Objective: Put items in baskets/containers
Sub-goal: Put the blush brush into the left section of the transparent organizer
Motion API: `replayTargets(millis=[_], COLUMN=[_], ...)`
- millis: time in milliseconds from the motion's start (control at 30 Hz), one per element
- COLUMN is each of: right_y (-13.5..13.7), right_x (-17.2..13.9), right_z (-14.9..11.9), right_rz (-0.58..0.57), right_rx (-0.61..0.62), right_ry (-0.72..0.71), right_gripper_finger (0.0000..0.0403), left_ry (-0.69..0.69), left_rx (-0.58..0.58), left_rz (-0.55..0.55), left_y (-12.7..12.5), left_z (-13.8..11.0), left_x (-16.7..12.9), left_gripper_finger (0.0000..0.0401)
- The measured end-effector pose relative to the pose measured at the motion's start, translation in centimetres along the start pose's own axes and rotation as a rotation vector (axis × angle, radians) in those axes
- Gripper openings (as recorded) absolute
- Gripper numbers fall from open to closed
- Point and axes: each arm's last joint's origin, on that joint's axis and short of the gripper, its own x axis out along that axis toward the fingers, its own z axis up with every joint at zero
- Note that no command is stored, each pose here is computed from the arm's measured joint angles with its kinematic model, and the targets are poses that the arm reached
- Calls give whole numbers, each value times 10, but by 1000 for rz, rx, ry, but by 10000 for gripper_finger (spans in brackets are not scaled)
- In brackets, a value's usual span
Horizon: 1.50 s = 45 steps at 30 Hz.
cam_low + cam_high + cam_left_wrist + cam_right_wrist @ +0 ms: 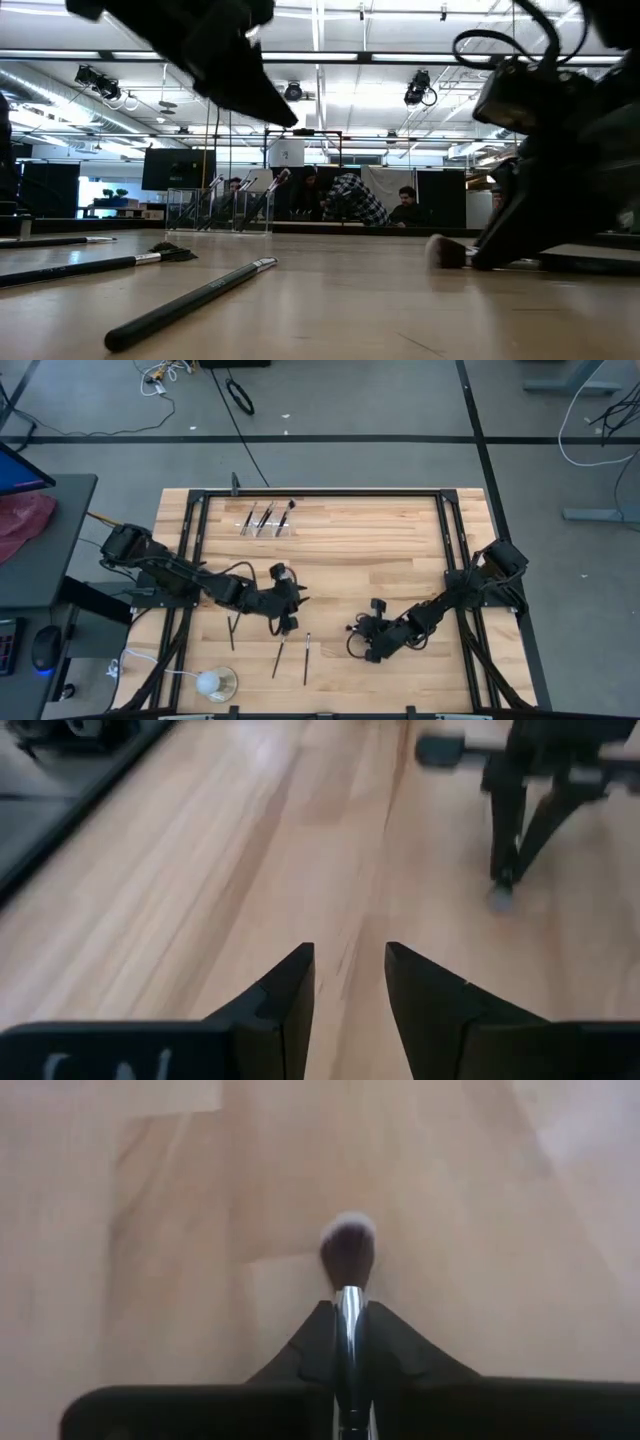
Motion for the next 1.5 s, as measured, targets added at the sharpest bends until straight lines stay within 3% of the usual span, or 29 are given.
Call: replayTargets(millis=[133, 300, 500, 733, 833, 1067, 1367, 1500], right_y=[-19, -44, -60, -65, -69, -82, -90, -87], right_x=[2, -9, -32, -67, -75, -77, -75, -75], right_z=[19, 62, 107, 139, 145, 151, 153, 153], right_rz=[-59, -109, -14, 55, 59, 45, 63, 72], right_rx=[-62, -48, -82, -126, -133, -125, -109, -116], right_ry=[-94, -303, -621, -1026, -1135, -1201, -1210, -1198], right_gripper_finger=[29, 29, 31, 31, 31, 31, 31, 31], left_ry=[17, -136, -262, -436, -552, -763, -767, -785], left_rx=[-33, -21, 63, 169, 194, 174, 103, 104], left_rz=[-62, -149, -193, -297, -358, -367, -410, -417], left_y=[23, 45, 59, 69, 73, 82, 72, 66], left_z=[-16, -28, -25, -10, -1, 18, 42, 50], left_x=[16, 26, 28, 27, 24, 16, 41, 48], left_gripper_finger=[131, 131, 131, 131, 131, 132, 218, 233])
